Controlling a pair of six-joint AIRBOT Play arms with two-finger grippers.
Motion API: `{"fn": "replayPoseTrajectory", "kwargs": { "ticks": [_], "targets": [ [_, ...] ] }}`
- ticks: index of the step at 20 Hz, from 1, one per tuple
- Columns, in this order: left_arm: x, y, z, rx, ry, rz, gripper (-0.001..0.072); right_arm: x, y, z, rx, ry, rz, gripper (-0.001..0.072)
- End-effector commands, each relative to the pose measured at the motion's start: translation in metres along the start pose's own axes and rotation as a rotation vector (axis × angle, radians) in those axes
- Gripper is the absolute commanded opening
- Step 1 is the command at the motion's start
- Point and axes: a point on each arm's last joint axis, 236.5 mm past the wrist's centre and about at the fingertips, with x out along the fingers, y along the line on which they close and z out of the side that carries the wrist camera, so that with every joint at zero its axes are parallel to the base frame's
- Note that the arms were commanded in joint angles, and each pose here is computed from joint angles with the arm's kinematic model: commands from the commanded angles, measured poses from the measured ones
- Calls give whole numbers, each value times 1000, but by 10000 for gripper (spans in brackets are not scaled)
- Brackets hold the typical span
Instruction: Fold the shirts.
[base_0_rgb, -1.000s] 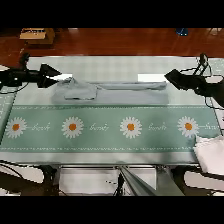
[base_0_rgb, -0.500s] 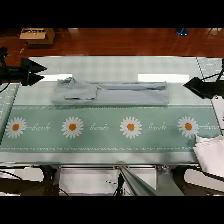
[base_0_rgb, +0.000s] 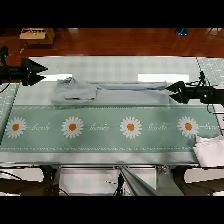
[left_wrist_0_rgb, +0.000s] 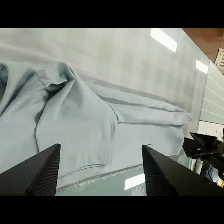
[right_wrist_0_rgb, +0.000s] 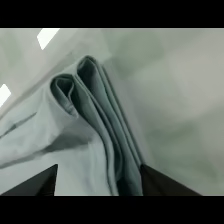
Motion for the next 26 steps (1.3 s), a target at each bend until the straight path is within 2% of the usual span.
{"fn": "replayPoseTrajectory", "kwargs": {
  "ticks": [1,3,4,5,7,8,9,10,11,12,13,18,23,26],
  "targets": [
    [3,-4,-3,6,11,-4,597,37,23,-4,40,-19,72,593],
    [7,-7,-7,12,27,-9,597,54,42,-2,38,-65,109,590],
    [9,-9,-9,15,36,-11,597,60,48,4,43,-108,111,560],
    [11,-11,-11,18,44,-14,597,64,52,10,66,-148,111,442],
    [13,-15,-15,24,61,-19,597,65,58,20,85,-204,118,111],
    [14,-16,-16,26,64,-20,596,64,64,21,70,-212,137,38],
    [16,-17,-17,29,68,-21,593,60,72,22,35,-219,156,25],
    [17,-18,-18,31,71,-22,504,55,81,22,-6,-224,169,24],
    [18,-19,-20,33,79,-25,257,46,91,23,-45,-232,183,24],
    [20,-23,-24,36,96,-33,98,35,101,25,-74,-244,195,24],
    [22,-26,-28,41,111,-38,29,21,114,27,-110,-260,211,24],
    [42,-59,-69,104,252,-79,28,-49,169,21,-247,-326,233,23],
    [91,-126,-124,259,337,-110,27,-91,172,-11,-320,-284,105,23],
    [143,-151,-176,295,375,-100,27,-110,170,-33,-351,-239,45,23]
  ]
}}
